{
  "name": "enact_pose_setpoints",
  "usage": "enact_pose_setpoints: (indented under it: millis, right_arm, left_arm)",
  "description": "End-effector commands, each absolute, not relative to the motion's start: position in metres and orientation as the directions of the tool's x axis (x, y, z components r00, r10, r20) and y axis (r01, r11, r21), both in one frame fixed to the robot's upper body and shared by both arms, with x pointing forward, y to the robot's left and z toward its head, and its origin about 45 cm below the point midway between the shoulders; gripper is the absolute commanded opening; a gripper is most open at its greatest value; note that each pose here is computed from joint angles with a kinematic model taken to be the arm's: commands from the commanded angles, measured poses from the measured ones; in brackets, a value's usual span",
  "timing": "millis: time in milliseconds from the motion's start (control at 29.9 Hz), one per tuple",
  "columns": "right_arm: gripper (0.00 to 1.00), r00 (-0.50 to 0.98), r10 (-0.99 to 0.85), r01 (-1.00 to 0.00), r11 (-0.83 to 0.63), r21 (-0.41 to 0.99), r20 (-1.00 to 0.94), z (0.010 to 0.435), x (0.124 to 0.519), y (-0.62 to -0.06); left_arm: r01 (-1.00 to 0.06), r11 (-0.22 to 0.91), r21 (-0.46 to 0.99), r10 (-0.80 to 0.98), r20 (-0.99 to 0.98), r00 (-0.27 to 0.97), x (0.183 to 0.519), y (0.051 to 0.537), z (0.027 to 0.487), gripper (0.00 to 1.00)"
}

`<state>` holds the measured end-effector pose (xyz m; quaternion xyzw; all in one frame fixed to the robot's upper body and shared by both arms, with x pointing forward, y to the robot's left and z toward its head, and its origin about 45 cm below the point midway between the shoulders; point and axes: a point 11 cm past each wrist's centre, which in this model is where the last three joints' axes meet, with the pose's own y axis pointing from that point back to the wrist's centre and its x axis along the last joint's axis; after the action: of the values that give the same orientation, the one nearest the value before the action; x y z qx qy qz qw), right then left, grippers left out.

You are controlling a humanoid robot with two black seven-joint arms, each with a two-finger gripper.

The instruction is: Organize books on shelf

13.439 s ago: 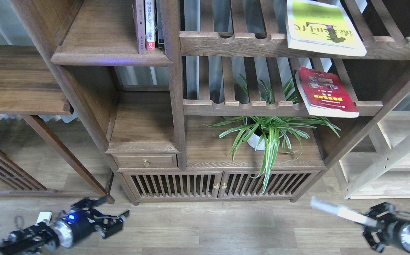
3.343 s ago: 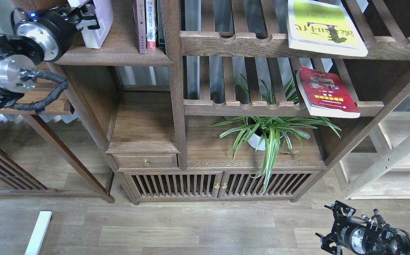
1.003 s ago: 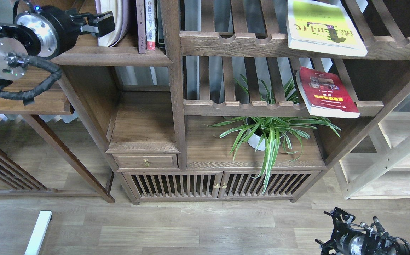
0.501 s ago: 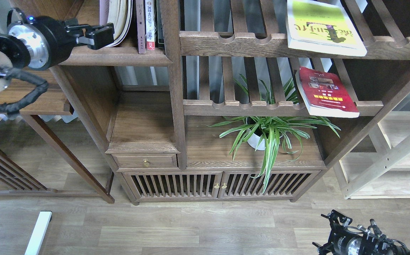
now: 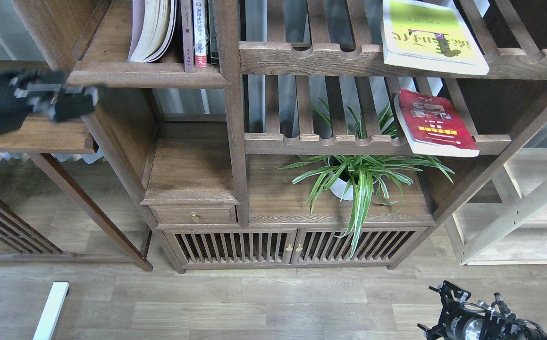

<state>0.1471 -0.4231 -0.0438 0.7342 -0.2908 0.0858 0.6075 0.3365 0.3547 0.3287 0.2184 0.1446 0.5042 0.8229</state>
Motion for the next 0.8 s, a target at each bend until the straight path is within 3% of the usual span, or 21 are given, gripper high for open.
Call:
enact_pose_setpoints:
  millis: [0, 401, 769]
  right_arm:
    - [0.99, 0.816, -0.321, -0.532, -0.096, 0.841, 0.48, -0.043, 0.148, -0.422]
    - [0.99, 0.791, -0.305, -0.578, -0.087, 0.811, 0.531, -0.029, 0.177, -0.43]
    - [0.99, 0.724, -0.361, -0.647, -0.057, 0.761, 0.588, 0.023, 0.216, -0.458]
  left_arm:
    - [-0.741, 0.383, 0.552, 0.891, -0.009, 0.453, 0.315, 0.374, 0.295, 0.89]
    - [-0.636, 0.396, 0.662, 0.896, -0.127, 0.426, 0.243, 0.383, 0.187, 0.89]
    - [-0.531, 0.392, 0.751, 0.91, -0.23, 0.346, 0.17, 0.375, 0.073, 0.89]
